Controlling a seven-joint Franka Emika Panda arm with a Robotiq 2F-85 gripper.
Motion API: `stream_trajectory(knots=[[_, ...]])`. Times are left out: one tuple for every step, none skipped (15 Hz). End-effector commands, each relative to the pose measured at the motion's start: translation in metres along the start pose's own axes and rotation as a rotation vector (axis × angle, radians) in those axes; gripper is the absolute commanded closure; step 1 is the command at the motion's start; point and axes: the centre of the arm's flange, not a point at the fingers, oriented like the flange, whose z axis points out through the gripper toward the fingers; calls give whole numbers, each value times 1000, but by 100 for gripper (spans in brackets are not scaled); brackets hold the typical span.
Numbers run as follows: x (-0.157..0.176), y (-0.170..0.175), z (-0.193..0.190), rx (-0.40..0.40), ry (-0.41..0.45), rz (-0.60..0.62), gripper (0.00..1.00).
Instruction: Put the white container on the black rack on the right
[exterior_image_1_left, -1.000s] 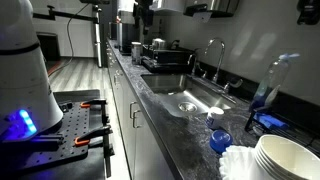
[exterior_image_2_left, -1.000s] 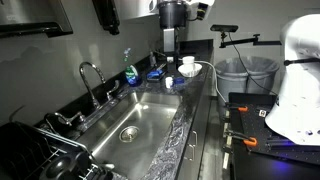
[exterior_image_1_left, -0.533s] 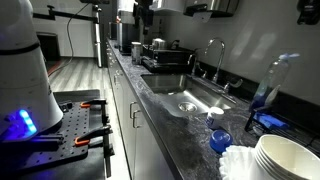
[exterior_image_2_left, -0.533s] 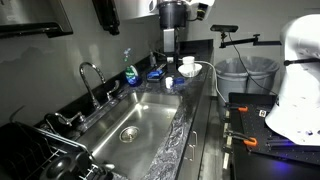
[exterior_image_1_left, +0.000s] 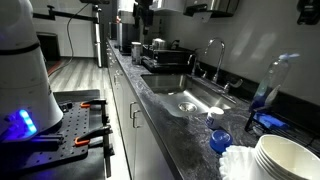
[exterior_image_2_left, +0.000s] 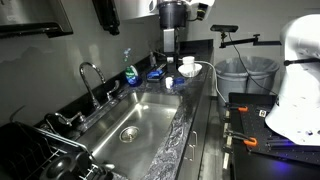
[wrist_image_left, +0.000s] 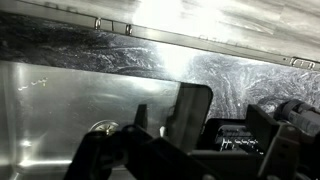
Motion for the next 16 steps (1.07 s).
stream_trajectory(knots=[[-5, 1, -3, -15, 25, 4, 0], [-10, 2, -6, -20, 48, 6, 0], [-14, 3, -8, -34, 84, 15, 0], [-16, 6, -10, -57, 120, 28, 0], [-18, 12, -11, -71, 149, 43, 0], [-20, 21, -12, -79, 175, 66, 0], [-23, 33, -13, -91, 197, 96, 0], [-25, 43, -13, -101, 214, 124, 0], [-28, 55, -14, -114, 229, 161, 0], [-31, 67, -13, -126, 238, 193, 0], [-32, 78, -12, -138, 245, 233, 0], [-35, 91, -12, -149, 245, 268, 0], [-35, 104, -12, -161, 238, 303, 0], [-36, 115, -12, -176, 234, 334, 0], [-35, 125, -12, -187, 218, 370, 0], [-35, 135, -13, -197, 206, 407, 0]])
